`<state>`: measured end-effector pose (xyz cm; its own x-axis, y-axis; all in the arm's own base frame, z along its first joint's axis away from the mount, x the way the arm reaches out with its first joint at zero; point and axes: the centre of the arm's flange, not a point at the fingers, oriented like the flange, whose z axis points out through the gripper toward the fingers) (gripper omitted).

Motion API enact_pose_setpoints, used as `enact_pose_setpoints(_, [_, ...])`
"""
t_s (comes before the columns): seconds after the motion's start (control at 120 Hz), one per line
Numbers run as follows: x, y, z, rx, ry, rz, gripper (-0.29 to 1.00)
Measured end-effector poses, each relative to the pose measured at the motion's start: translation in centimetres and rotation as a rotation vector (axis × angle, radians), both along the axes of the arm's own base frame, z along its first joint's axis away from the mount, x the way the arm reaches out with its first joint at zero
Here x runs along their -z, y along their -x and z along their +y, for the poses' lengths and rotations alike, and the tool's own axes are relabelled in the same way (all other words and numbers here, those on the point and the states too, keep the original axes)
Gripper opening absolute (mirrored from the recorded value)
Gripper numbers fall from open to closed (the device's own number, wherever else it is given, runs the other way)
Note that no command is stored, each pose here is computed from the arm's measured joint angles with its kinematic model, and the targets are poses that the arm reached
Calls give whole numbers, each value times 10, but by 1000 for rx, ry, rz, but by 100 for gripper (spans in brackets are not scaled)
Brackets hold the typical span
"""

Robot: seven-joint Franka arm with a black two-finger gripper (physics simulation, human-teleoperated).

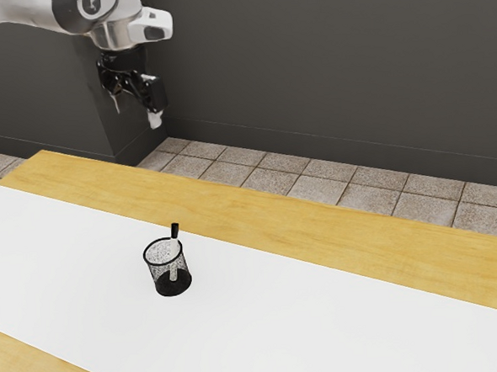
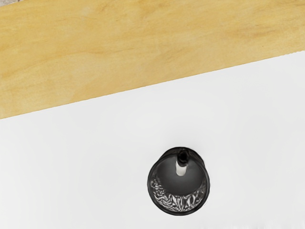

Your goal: Take the marker out of the pen holder and place it to the left of the pen holder.

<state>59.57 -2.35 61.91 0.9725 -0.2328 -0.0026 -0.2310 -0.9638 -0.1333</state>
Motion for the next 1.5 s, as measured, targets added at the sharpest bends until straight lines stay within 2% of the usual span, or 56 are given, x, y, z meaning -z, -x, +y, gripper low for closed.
enact_pose_setpoints(0.05, [42, -9, -83, 159, -44, 75, 70])
enact_pose_setpoints(0.1, [97, -19, -118, 237, -102, 171, 70])
enact_pose_setpoints(0.2, [220, -48, -92, 237, -163, 375, 70])
enact_pose_setpoints(0.3, [279, -57, -73, 244, -181, 459, 70])
enact_pose_setpoints(0.433, [276, -71, -39, 217, -174, 430, 70])
enact_pose_setpoints(0.508, [257, -80, -8, 158, -142, 388, 70])
enact_pose_setpoints(0.675, [242, -62, 26, 2, -81, 427, 70])
enact_pose_setpoints(0.833, [263, -45, 8, -78, -38, 493, 70])
enact_pose_setpoints(0.992, [272, -41, -6, -140, -13, 495, 70])
enact_pose_setpoints(1.317, [282, -48, -5, -215, 13, 410, 68])
enact_pose_setpoints(1.5, [279, -51, 4, -224, -3, 379, 63])
